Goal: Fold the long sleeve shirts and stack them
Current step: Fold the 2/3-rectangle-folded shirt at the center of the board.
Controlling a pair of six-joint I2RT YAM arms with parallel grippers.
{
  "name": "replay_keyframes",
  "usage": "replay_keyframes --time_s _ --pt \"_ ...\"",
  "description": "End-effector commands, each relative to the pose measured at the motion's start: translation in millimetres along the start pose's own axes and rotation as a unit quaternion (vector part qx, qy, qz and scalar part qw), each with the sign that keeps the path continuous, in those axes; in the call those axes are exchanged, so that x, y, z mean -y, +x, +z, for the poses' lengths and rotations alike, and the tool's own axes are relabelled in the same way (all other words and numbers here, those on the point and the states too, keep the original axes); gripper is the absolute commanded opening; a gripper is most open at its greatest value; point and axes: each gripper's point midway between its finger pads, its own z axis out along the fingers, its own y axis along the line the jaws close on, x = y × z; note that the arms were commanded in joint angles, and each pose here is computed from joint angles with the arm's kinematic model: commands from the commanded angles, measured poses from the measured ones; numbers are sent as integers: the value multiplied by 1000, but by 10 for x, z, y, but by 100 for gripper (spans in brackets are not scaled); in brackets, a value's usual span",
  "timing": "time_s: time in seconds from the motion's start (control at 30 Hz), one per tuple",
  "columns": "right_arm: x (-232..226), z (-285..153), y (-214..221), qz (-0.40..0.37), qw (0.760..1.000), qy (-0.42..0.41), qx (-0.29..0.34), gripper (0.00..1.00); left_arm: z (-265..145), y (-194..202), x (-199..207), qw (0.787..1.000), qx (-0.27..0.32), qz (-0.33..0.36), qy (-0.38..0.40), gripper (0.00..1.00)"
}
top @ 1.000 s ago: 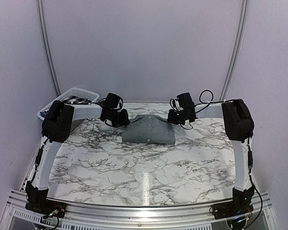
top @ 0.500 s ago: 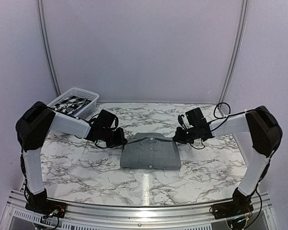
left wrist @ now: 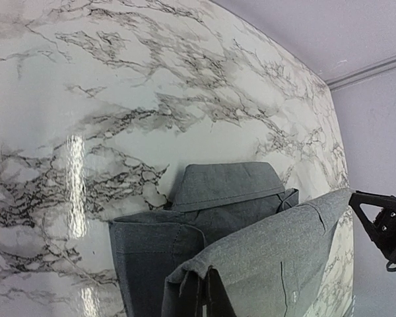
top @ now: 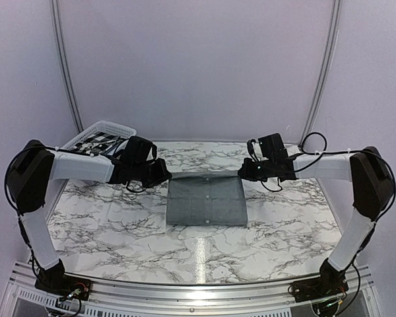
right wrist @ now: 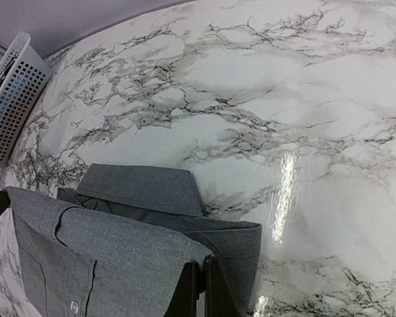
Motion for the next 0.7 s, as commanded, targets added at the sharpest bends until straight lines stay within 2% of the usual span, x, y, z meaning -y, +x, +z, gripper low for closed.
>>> replay_keyframes --time_s 0.0,0.2,0.57,0.6,0.63,0.67 --pt "275 202 -265 -7 999 45 18 0 230 -152 -386 998 -2 2 -59 0" --pt "465 566 -295 -1 999 44 9 0 576 -334 -524 997 -14 6 -70 0" --pt "490 758 -568 -6 999 49 10 2 657 -543 -547 997 -1 1 -82 0" --pt "477 740 -581 -6 999 49 11 7 632 -574 -525 997 2 4 -80 4" --pt "460 708 -604 -8 999 48 13 16 588 -615 -496 997 7 7 -80 14" --pt "430 658 -645 -11 999 47 16 23 541 -657 -480 997 13 11 -82 32"
